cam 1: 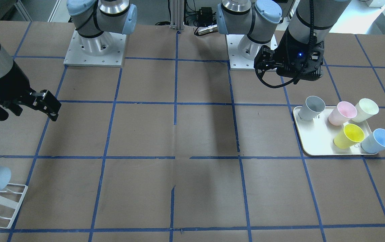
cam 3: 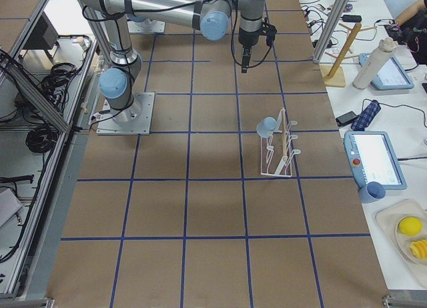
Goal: Transfer IKEA cup to right arm and place on rack
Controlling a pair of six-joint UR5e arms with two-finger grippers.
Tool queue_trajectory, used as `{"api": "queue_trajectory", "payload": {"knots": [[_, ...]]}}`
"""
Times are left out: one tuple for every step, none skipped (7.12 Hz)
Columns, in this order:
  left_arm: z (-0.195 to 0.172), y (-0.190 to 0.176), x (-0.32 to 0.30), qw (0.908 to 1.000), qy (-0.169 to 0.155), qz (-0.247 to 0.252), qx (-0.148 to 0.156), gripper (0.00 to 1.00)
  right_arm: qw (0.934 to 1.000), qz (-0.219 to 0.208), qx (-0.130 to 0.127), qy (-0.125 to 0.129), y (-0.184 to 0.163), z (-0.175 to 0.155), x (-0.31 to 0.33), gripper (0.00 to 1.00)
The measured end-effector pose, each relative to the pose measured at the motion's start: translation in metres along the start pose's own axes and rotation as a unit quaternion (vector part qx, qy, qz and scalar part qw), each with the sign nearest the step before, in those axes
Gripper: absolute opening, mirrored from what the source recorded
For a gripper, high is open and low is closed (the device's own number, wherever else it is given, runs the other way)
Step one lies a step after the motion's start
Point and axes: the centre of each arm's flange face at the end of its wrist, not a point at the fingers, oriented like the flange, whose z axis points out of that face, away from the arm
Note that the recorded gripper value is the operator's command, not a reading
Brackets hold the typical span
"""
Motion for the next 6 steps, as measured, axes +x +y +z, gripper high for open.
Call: {"api": "queue_trajectory", "payload": {"knots": [[-0.002, 0.0, 0.0, 1.0, -0.001, 0.0, 0.005, 1.0, 0.9995, -0.032, 0.004, 0.001, 0.021, -0.015, -0.034, 1.0], [-0.006, 0.0, 0.0, 0.9999, -0.003, 0.0, 0.011, 1.0, 0.9981, -0.06, 0.014, 0.0, 0.041, -0.03, -0.062, 1.0], [-0.01, 0.001, 0.001, 0.9998, -0.001, 0.0, 0.018, 1.0, 0.9968, -0.076, 0.024, -0.003, 0.056, -0.042, -0.077, 1.0], [-0.013, 0.002, 0.003, 0.9996, 0.005, -0.002, 0.027, 1.0, 0.996, -0.084, 0.028, -0.005, 0.063, -0.046, -0.084, 1.0], [-0.016, 0.004, 0.005, 0.9993, 0.009, -0.003, 0.037, 1.0, 0.9955, -0.09, 0.027, -0.007, 0.065, -0.045, -0.087, 1.0], [-0.018, 0.006, 0.006, 0.9991, 0.011, -0.003, 0.042, 1.0, 0.9952, -0.094, 0.029, -0.007, 0.066, -0.045, -0.088, 1.0]]}}
